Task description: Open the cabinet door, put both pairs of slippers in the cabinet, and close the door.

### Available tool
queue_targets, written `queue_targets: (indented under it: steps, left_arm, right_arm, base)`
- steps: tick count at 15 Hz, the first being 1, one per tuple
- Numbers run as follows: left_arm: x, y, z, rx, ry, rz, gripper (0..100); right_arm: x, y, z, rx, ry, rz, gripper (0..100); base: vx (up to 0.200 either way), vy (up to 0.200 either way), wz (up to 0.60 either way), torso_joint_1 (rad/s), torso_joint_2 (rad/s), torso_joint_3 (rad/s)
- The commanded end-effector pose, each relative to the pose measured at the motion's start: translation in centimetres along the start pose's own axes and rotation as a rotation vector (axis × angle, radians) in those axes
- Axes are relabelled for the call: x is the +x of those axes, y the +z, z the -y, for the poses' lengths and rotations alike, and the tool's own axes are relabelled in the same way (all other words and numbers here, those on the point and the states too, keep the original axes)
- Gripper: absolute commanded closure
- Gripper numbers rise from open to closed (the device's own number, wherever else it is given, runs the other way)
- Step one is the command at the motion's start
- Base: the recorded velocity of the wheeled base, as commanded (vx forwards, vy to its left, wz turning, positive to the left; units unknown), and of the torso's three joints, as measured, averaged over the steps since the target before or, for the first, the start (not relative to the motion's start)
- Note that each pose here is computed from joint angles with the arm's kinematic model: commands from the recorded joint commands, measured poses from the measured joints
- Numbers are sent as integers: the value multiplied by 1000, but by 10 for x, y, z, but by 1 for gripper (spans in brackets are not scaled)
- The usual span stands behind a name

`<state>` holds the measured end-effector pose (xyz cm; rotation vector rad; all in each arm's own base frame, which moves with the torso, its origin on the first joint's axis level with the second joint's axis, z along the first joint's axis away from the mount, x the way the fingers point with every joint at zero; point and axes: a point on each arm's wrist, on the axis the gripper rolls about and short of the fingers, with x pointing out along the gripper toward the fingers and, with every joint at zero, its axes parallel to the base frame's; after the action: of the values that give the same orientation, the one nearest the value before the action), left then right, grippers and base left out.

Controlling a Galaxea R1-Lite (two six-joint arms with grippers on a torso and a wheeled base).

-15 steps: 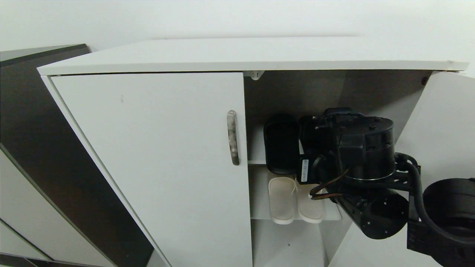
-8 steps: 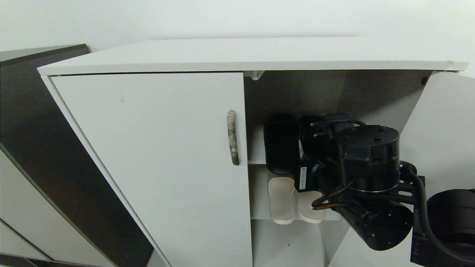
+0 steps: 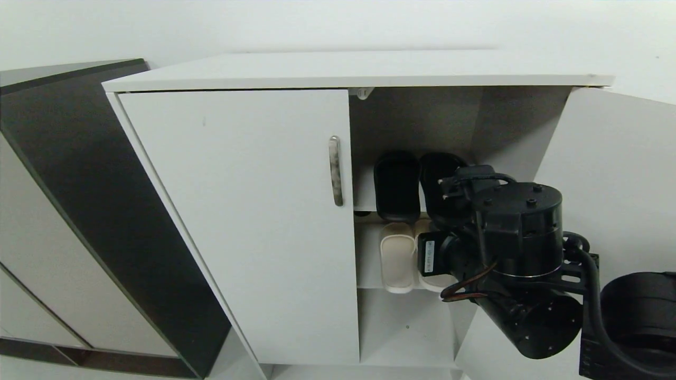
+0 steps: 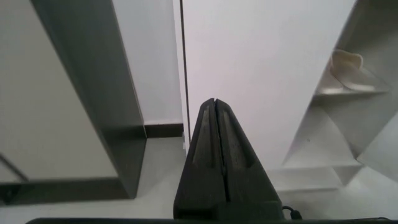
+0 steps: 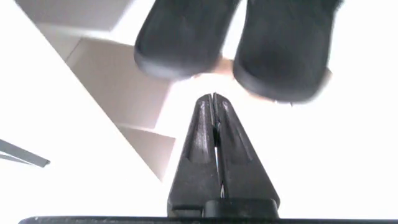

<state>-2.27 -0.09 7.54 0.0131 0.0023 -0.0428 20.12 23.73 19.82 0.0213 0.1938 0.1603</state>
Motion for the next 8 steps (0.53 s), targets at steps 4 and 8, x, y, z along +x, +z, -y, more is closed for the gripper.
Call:
queue_targets:
  steps: [4, 8]
  left_arm:
    - [0, 0, 0, -1, -2, 1, 100]
    - [0, 0, 0, 1, 0, 1, 100]
  right_arm:
    - [-1, -3, 1, -7, 0, -8, 100]
    - [-1, -6, 1, -16, -1, -16, 100]
  base:
    - [-200, 0, 0, 2, 5, 2]
    - [-200, 0, 0, 2, 0, 4]
